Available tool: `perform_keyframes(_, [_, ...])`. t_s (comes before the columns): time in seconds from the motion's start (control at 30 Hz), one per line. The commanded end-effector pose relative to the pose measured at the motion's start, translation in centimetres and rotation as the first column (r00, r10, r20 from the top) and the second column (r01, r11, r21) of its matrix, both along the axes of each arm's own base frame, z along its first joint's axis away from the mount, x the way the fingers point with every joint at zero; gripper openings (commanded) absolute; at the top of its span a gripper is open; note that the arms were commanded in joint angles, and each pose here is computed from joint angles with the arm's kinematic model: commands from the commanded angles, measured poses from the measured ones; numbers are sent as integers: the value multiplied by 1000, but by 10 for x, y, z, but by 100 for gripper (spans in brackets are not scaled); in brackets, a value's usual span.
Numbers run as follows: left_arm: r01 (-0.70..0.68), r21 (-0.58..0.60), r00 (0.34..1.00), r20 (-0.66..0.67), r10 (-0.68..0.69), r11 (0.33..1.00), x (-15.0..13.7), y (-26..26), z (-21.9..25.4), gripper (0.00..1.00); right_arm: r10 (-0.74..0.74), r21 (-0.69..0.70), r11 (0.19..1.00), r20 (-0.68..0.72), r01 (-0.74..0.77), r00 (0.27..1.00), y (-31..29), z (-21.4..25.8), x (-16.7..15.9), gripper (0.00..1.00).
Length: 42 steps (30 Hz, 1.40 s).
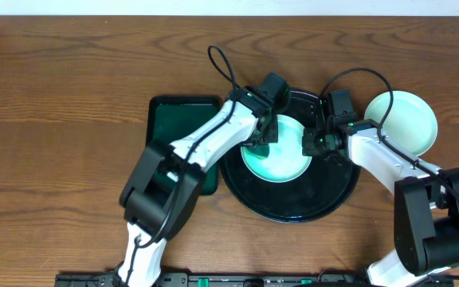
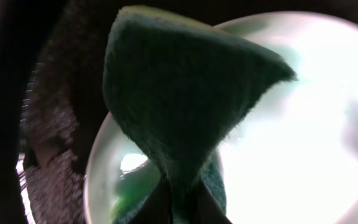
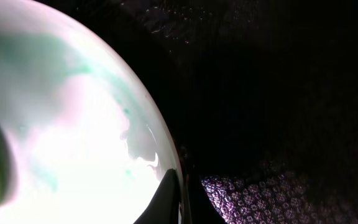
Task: Clean dirty plates on tray and stack at the side
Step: 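Scrub the plate with the sponge, right gripper holding the rim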
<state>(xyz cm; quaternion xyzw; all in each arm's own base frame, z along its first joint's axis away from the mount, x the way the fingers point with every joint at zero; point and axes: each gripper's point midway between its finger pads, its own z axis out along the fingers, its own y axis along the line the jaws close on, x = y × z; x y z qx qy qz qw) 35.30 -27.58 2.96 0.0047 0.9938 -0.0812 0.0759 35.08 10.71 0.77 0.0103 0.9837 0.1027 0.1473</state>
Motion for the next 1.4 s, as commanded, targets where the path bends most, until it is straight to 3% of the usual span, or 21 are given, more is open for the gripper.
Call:
perform_keyframes(0.0, [9, 26, 999, -47, -8, 1000, -5, 1, -22, 7, 12, 16, 1000, 7, -12, 1000, 5, 3, 2, 1])
perform_keyframes(0.17, [43, -170, 975, -207, -78, 984, -33, -32, -26, 7, 12, 16, 1000, 7, -12, 1000, 5, 3, 2, 1])
perform_keyframes(0.3, [99, -385, 943, -257, -210, 917, -49, -67, -4, 7, 12, 16, 1000, 8, -12, 1000, 5, 3, 2, 1])
perform_keyframes(0.5, [142, -476, 939, -214, -271, 868, -40, -87, 30, 7, 12, 16, 1000, 7, -12, 1000, 5, 3, 2, 1])
perform_keyframes(0.63, [133, -381, 957, -189, -218, 915, -22, -71, 48, 7, 12, 16, 1000, 7, -12, 1000, 5, 3, 2, 1])
perform_keyframes(0.8, [88, -87, 991, -91, -96, 992, 6, -25, 58, 7, 12, 15, 1000, 7, -12, 1000, 5, 3, 2, 1])
perform_keyframes(0.93, [33, 86, 999, -37, -30, 996, 12, 1, 48, 7, 12, 16, 1000, 7, -12, 1000, 5, 3, 2, 1])
perform_keyframes(1.37, [75, 111, 995, -67, -68, 991, -28, -14, -24, 7, 12, 15, 1000, 6, -12, 1000, 5, 3, 2, 1])
